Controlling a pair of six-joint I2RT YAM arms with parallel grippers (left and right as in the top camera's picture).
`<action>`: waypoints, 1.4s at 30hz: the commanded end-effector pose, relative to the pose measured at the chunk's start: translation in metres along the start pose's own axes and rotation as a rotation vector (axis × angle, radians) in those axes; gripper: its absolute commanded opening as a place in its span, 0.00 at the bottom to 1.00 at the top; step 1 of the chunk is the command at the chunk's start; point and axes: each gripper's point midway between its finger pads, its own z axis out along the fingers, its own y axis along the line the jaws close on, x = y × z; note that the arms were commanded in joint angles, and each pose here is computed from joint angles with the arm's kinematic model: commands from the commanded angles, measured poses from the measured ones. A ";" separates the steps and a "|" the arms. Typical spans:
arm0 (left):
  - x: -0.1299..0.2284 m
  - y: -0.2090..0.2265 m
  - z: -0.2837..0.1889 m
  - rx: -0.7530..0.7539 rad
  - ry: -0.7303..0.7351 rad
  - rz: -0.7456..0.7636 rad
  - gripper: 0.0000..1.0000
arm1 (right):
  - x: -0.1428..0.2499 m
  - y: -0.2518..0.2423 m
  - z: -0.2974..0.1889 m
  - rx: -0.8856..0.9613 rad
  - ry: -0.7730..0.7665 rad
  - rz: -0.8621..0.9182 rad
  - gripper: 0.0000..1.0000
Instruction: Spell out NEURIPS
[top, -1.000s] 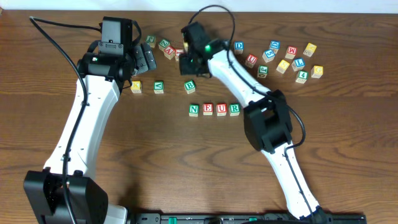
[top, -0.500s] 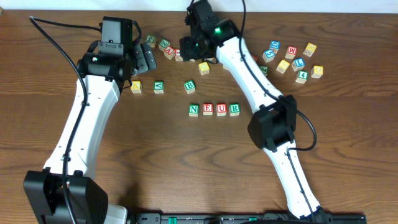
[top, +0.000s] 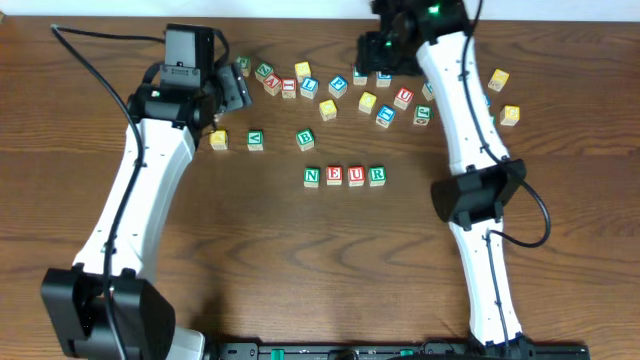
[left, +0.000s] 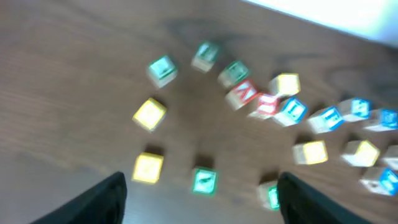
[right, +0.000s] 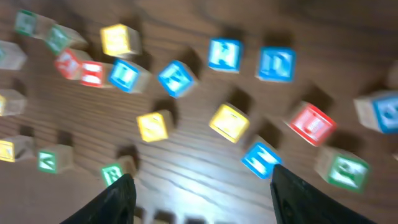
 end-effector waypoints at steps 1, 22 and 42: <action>0.004 -0.027 0.009 0.074 0.022 0.053 0.73 | -0.004 -0.021 -0.010 0.011 -0.008 0.018 0.64; 0.027 -0.101 0.126 0.070 0.214 0.177 0.57 | 0.014 -0.056 -0.015 0.073 0.074 0.057 0.70; 0.025 -0.079 0.193 -0.041 0.121 0.169 0.57 | 0.021 -0.058 -0.016 0.087 0.105 0.051 0.69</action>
